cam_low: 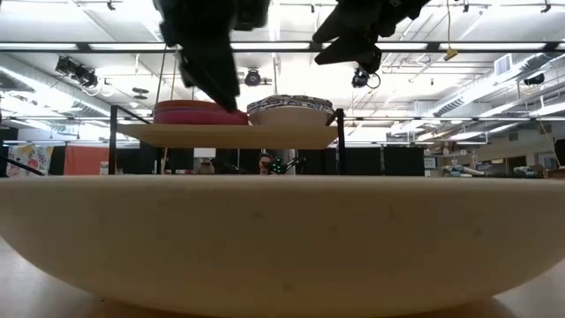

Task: Place and stack plates onto a shelf
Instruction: Stack the brown plate on top of the orange plate on the shelf

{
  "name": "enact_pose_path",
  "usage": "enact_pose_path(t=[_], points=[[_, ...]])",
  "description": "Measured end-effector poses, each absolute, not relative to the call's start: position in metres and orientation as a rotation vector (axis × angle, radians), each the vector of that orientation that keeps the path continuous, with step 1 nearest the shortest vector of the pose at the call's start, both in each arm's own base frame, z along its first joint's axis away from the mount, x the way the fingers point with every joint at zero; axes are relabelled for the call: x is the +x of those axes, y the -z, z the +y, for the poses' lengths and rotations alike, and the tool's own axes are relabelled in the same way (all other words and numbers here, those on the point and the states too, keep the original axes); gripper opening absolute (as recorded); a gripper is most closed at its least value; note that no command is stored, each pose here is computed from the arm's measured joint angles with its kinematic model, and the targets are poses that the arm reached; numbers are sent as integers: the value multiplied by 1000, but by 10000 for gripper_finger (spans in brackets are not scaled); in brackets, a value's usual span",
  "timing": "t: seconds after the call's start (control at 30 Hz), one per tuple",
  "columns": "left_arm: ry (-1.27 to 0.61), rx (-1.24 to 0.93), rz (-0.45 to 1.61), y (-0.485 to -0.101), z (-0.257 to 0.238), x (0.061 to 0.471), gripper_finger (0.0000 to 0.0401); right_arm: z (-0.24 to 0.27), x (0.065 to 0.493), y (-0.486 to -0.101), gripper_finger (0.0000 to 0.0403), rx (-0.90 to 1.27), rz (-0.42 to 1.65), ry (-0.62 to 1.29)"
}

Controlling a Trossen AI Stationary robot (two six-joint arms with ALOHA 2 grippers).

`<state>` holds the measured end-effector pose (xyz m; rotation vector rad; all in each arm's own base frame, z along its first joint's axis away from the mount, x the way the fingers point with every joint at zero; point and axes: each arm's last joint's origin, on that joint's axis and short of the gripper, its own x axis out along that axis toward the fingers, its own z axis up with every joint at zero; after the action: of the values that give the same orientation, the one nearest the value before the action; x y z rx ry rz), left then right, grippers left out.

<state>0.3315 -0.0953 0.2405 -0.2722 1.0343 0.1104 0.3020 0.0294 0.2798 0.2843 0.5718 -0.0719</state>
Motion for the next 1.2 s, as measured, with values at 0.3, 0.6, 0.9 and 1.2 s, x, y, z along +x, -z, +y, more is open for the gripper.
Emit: enact_pose_path(t=[0.3, 0.6, 0.9, 1.2], points=[[-49, -251, 1014, -207, -104, 358, 151, 29, 302, -279, 187, 281, 579, 73], [-54, -245, 1037, -179, -108, 370, 151, 29, 301, -279, 187, 276, 581, 72], [-69, -238, 1095, -155, -110, 374, 151, 29, 302, -279, 187, 276, 581, 74], [-45, -252, 1116, -150, -111, 375, 151, 29, 301, -279, 187, 276, 583, 75]])
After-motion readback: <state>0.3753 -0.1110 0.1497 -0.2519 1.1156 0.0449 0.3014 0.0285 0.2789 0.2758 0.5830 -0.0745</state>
